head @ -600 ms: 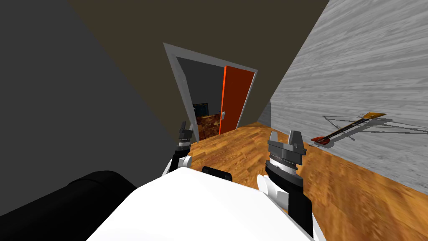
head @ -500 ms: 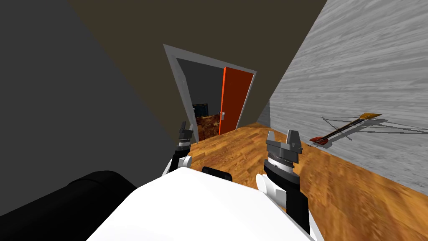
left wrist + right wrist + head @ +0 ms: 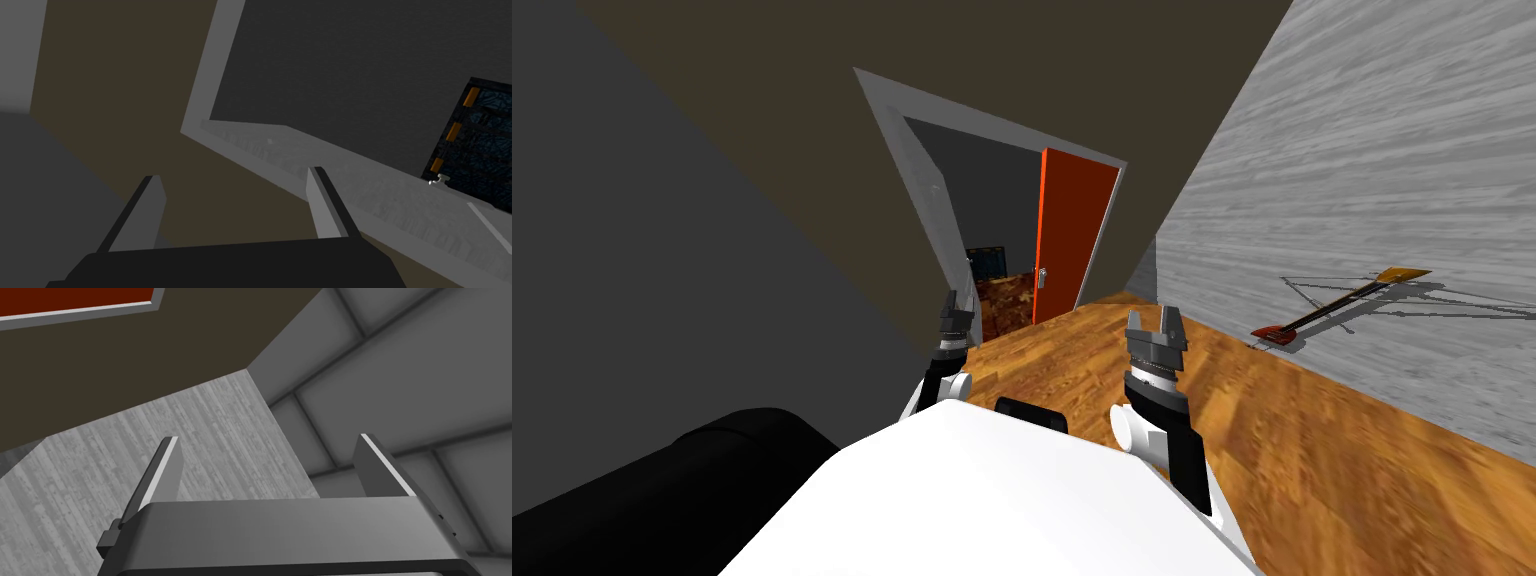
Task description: Push the door open
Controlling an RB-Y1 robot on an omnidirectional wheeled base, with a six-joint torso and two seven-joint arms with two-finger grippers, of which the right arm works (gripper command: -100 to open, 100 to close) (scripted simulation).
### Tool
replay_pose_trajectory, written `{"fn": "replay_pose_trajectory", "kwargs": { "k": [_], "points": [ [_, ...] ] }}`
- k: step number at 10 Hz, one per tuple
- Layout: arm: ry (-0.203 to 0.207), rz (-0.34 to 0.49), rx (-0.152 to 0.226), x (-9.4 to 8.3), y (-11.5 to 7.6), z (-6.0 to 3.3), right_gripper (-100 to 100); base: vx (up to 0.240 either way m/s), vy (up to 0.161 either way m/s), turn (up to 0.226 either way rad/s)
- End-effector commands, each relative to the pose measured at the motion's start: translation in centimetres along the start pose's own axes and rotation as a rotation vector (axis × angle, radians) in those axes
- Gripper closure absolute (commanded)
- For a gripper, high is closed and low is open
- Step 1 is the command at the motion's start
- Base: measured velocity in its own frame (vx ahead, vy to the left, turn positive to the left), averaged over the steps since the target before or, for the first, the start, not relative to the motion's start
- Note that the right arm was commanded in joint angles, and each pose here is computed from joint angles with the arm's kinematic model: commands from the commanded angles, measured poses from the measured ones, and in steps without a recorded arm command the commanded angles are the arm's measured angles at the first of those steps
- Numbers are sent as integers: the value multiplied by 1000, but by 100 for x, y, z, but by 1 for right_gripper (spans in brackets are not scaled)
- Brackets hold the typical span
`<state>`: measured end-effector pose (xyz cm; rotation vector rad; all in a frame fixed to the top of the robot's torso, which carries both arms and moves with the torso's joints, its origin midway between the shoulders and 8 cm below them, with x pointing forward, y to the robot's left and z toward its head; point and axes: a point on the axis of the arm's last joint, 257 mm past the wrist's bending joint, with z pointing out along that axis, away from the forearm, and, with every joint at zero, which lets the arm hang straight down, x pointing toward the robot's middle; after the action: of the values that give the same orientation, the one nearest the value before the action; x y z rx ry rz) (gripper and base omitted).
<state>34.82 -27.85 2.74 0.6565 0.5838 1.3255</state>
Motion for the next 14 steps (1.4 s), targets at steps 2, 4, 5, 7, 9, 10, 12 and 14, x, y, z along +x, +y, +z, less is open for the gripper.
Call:
{"fn": "replay_pose_trajectory", "kwargs": {
  "k": [2, 4, 5, 7, 9, 10, 12, 14],
  "points": [
    [35, 56, 31, 194, -216, -18, -100, 144, -13, -54],
    [60, 92, 52, 343, -345, -20, -100, 133, -17, -52],
    [79, 118, 68, 457, -438, -24, -100, 180, -44, -71],
    [99, 145, 85, 580, -532, -32, -100, 140, -12, -39],
    [130, 183, 110, 770, -667, -49, -100, 128, -11, -60],
    [142, 197, 120, 842, -714, -57, -100, 122, -19, -36],
    [178, 237, 148, 1060, -850, -87, -100, 132, -27, -72],
    [230, 288, 188, 1369, -1021, -143, -100, 172, -30, -70]
  ]
}}
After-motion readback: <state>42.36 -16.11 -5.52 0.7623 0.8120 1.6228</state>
